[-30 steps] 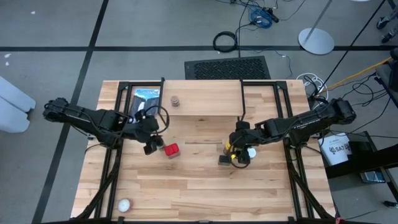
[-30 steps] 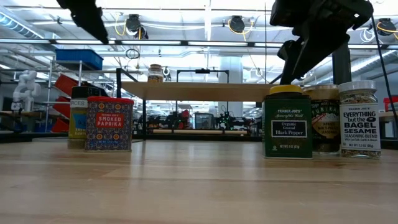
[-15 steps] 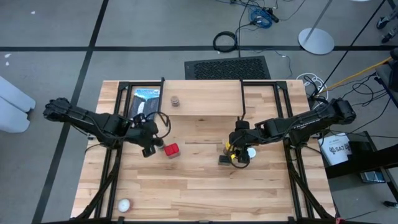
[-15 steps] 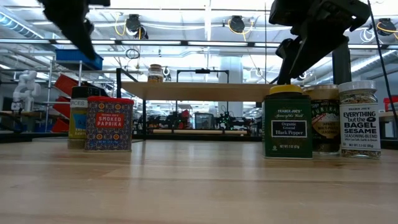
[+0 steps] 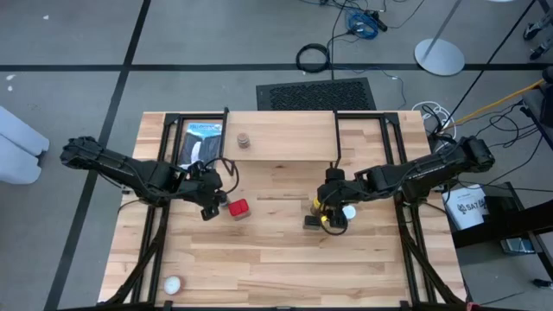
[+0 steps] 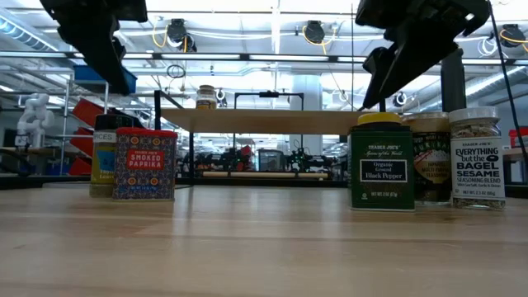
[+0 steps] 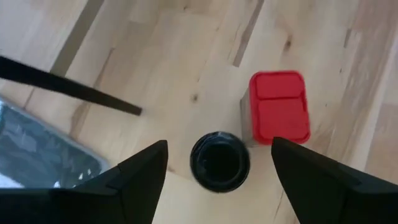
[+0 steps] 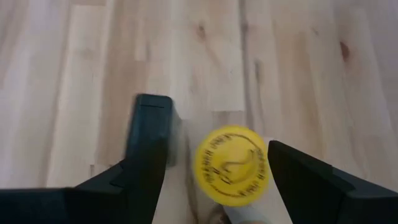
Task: Shelf spices
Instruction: Put the black seasoning can on the shelf
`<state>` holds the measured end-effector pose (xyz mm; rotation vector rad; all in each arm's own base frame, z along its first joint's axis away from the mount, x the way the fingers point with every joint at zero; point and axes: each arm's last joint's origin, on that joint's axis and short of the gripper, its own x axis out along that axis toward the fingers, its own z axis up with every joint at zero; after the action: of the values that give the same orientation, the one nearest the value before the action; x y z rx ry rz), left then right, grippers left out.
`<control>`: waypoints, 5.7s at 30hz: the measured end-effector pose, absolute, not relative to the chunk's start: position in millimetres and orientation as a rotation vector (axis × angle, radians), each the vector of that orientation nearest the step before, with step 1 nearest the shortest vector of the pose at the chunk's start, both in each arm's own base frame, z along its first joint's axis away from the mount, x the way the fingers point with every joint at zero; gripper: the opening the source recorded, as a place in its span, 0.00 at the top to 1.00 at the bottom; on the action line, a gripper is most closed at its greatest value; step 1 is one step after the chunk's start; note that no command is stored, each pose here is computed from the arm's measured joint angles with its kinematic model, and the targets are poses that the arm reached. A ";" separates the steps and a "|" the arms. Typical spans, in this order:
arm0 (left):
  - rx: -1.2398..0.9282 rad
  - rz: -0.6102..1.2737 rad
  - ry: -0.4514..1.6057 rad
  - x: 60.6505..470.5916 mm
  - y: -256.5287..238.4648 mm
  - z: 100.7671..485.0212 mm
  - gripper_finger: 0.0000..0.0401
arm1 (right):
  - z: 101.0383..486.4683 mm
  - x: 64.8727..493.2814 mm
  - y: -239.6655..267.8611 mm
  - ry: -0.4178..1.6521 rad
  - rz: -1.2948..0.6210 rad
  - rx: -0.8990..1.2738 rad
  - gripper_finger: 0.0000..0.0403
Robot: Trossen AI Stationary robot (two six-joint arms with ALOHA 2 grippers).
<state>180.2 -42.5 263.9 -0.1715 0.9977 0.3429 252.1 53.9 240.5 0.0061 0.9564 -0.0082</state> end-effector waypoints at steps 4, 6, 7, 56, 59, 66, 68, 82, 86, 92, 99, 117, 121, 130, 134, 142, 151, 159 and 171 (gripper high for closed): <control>-0.178 0.275 0.924 187.3 -47.6 268.2 0.26 | 242.3 252.0 65.0 0.926 0.037 -0.009 0.34; -0.175 0.206 0.873 192.0 -52.8 271.9 0.26 | 243.5 251.7 71.8 0.907 0.062 -0.013 0.34; -0.170 0.182 0.853 193.6 -54.7 273.4 0.26 | 244.4 251.8 75.9 0.892 0.077 -0.016 0.34; -0.123 0.154 0.655 206.3 -59.5 286.9 0.26 | 193.1 313.1 113.9 1.196 -0.015 -0.022 0.71; -0.130 0.152 0.639 207.2 -59.8 288.1 0.26 | 193.9 313.5 114.1 1.194 -0.015 -0.020 0.69; -0.149 0.120 0.559 215.0 -62.8 293.4 0.26 | 216.7 325.4 116.9 1.127 0.003 -0.007 0.67; -0.148 0.109 0.549 219.1 -64.4 292.6 0.26 | 226.9 330.7 116.9 1.095 0.016 -0.012 0.68; -0.044 0.158 0.468 237.0 -69.8 289.5 0.26 | 319.2 355.2 82.2 0.965 0.042 -0.132 0.67; -0.031 0.135 0.386 243.1 -72.2 295.8 0.26 | 337.8 359.3 70.1 0.915 0.040 -0.161 0.67; 0.036 0.122 0.319 256.7 -76.4 294.9 0.20 | 346.4 362.7 53.5 0.891 0.023 -0.186 0.67; 0.043 0.201 0.329 275.0 -68.8 281.1 0.13 | 347.0 364.6 42.7 0.887 0.002 -0.189 0.67; 0.039 0.195 0.334 296.2 -52.7 271.3 0.23 | 348.8 366.7 41.4 0.862 0.009 -0.208 0.67; 0.038 0.185 0.337 296.3 -53.0 271.1 0.29 | 349.1 366.9 41.4 0.858 0.010 -0.211 0.67; 0.036 0.167 0.338 296.4 -53.5 271.1 0.41 | 349.1 366.9 41.4 0.858 0.010 -0.210 0.67; 0.040 0.167 0.338 296.4 -53.5 271.1 0.46 | 349.1 366.9 41.4 0.858 0.010 -0.210 0.67; 0.041 0.161 0.339 296.5 -53.3 271.1 0.56 | 349.1 366.9 41.5 0.858 0.007 -0.208 0.65; 0.040 0.154 0.340 296.5 -53.6 271.0 0.62 | 349.6 367.5 41.1 0.850 -0.016 -0.218 0.59; 0.039 0.148 0.340 296.5 -53.8 271.0 0.63 | 349.4 367.2 41.0 0.854 -0.012 -0.229 0.56; 0.055 0.139 0.343 296.5 -53.9 270.9 0.63 | 349.1 364.7 40.8 0.874 -0.002 -0.244 0.41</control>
<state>296.5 -53.9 270.9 0.0549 0.3433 0.1394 364.7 40.8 349.1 -0.2436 0.8742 -0.0024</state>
